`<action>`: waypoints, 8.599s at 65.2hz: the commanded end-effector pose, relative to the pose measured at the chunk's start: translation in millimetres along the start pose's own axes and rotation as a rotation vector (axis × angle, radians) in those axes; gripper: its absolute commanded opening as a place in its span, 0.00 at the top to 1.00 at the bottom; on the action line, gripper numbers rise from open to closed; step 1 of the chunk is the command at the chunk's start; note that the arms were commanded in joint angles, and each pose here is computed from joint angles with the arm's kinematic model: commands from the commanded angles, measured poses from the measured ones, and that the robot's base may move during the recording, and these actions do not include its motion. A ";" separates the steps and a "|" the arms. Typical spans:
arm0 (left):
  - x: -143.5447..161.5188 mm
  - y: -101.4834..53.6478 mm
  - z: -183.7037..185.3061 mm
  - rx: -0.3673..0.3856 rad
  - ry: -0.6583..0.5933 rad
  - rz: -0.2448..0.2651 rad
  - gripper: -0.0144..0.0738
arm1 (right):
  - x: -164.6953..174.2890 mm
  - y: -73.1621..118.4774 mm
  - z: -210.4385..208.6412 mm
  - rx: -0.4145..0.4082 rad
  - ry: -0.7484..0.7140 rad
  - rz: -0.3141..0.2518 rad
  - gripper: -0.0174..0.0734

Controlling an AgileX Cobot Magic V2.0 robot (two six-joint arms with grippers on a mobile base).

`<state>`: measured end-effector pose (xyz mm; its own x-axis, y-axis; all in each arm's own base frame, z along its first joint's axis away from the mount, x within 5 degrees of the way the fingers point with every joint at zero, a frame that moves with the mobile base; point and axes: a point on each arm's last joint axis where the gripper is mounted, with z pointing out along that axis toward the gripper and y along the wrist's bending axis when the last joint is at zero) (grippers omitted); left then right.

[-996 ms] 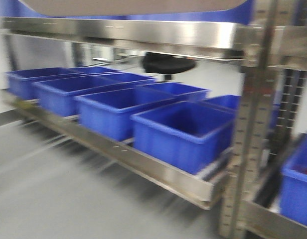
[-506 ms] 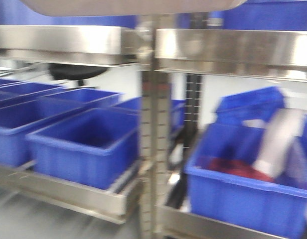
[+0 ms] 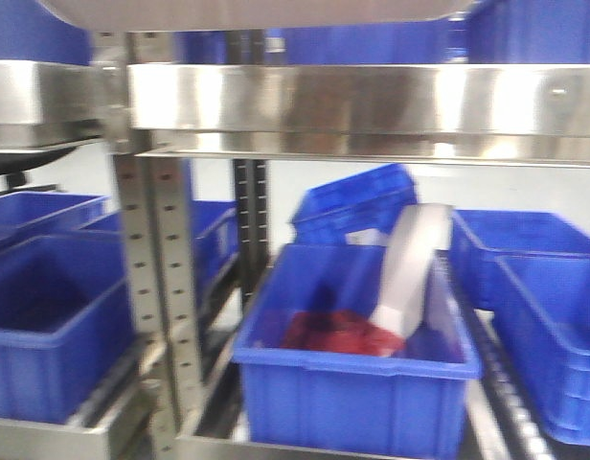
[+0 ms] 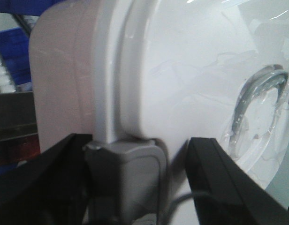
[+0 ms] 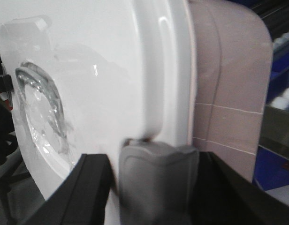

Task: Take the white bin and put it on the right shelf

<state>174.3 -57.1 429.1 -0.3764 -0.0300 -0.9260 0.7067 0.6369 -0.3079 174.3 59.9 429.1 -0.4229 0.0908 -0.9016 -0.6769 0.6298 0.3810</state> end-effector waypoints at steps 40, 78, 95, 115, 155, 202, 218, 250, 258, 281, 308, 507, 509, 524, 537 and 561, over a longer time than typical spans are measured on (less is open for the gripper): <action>-9.0 -40.2 -9.4 0.297 -0.031 0.002 0.53 | -14.5 30.8 -7.0 -0.228 -0.098 0.051 0.39; -9.0 -40.2 -9.4 0.297 -0.031 0.002 0.53 | -14.5 30.8 -7.0 -0.228 -0.098 0.051 0.39; -9.0 -40.2 -9.4 0.297 -0.031 0.002 0.53 | -14.5 30.8 -7.0 -0.228 -0.098 0.051 0.39; -9.0 -40.2 -9.4 0.297 -0.031 0.002 0.53 | -14.5 30.8 -7.0 -0.228 -0.098 0.051 0.39; -9.0 -40.2 -9.4 0.297 -0.031 0.002 0.53 | -14.5 30.8 -7.0 -0.228 -0.098 0.051 0.39; -9.5 -40.6 -9.5 0.301 -0.035 0.000 0.53 | -14.5 30.8 -7.0 -0.228 -0.098 0.051 0.39; -10.5 -40.4 -9.5 0.299 -0.046 -0.004 0.53 | -15.4 30.6 -7.1 -0.227 -0.107 0.064 0.39; -54.5 -3.2 29.4 0.369 -0.094 -0.085 0.54 | -61.2 -8.9 25.3 -0.261 -0.129 0.169 0.39; -61.5 9.7 52.9 0.385 -0.079 -0.109 0.54 | -62.7 -29.2 40.0 -0.253 -0.109 0.211 0.39; -49.0 60.3 105.7 0.283 -0.063 -0.253 0.54 | -56.1 -73.3 66.9 -0.164 -0.108 0.316 0.39; -40.6 85.1 122.4 0.188 -0.063 -0.298 0.54 | -43.0 -105.6 88.6 -0.138 -0.063 0.427 0.38; -5.2 85.7 7.4 -0.702 -0.316 -0.106 0.97 | 26.7 -105.4 5.2 0.739 -0.260 0.086 0.74; 5.4 83.1 3.9 -0.715 -0.307 -0.101 0.97 | 34.2 -102.0 0.9 0.751 -0.258 0.070 0.74; 66.1 53.9 -23.0 -0.745 -0.283 -0.053 0.97 | 79.7 -67.3 -27.9 0.753 -0.267 -0.011 0.74; 101.7 14.8 -53.3 -0.733 -0.346 0.080 0.97 | 115.9 -26.5 -54.6 0.688 -0.344 -0.080 0.74; 152.3 -39.1 -93.2 -0.669 -0.564 0.231 0.97 | 144.5 29.9 -99.4 0.638 -0.635 -0.264 0.73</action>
<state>44.0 -17.5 309.1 0.1075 -0.0888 -0.9902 0.1879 0.9799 -0.0674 40.9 21.4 316.2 0.1167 0.1600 -0.9802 -0.2224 0.9661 0.1312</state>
